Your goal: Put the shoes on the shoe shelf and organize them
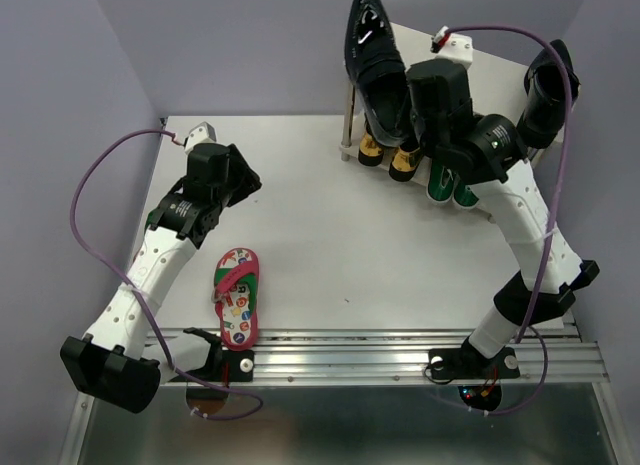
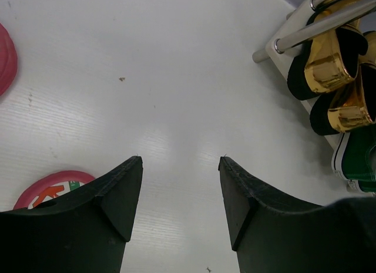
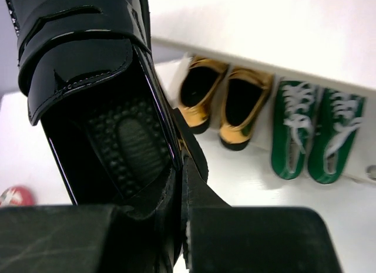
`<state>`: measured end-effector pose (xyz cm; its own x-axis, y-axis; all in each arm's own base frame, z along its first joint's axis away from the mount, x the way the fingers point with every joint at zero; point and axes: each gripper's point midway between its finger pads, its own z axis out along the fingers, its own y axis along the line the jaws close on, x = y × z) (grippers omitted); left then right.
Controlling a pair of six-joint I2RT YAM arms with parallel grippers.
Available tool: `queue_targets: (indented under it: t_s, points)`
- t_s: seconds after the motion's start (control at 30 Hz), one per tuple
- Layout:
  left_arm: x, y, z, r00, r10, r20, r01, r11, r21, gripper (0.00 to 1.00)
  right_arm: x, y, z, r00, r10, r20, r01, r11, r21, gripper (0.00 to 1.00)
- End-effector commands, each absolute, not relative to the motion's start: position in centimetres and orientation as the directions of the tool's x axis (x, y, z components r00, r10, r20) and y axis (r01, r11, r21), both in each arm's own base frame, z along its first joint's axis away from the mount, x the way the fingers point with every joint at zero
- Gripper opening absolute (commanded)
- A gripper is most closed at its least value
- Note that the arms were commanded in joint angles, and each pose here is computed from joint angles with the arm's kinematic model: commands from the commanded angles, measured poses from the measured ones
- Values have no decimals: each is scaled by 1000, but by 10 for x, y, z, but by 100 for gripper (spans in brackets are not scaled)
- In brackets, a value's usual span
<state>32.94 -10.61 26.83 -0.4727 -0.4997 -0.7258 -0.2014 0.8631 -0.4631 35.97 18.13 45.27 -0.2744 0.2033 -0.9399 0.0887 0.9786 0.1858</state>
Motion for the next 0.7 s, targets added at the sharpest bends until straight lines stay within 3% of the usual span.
queue_targets:
  t_s: [0.0, 0.33, 0.67]
  points:
    - [327, -101, 290, -436, -498, -750, -173, 864, -473, 65, 358, 118, 528, 5, 391, -920, 235, 894, 382, 1]
    - [329, -105, 286, -446, -500, -742, -158, 860, -485, 65, 334, 43, 554, 208, 407, -889, 443, 772, 457, 1]
    - [325, -106, 278, -459, -498, -736, -155, 860, -486, 65, 330, 8, 545, 254, 365, -896, 563, 697, 444, 1]
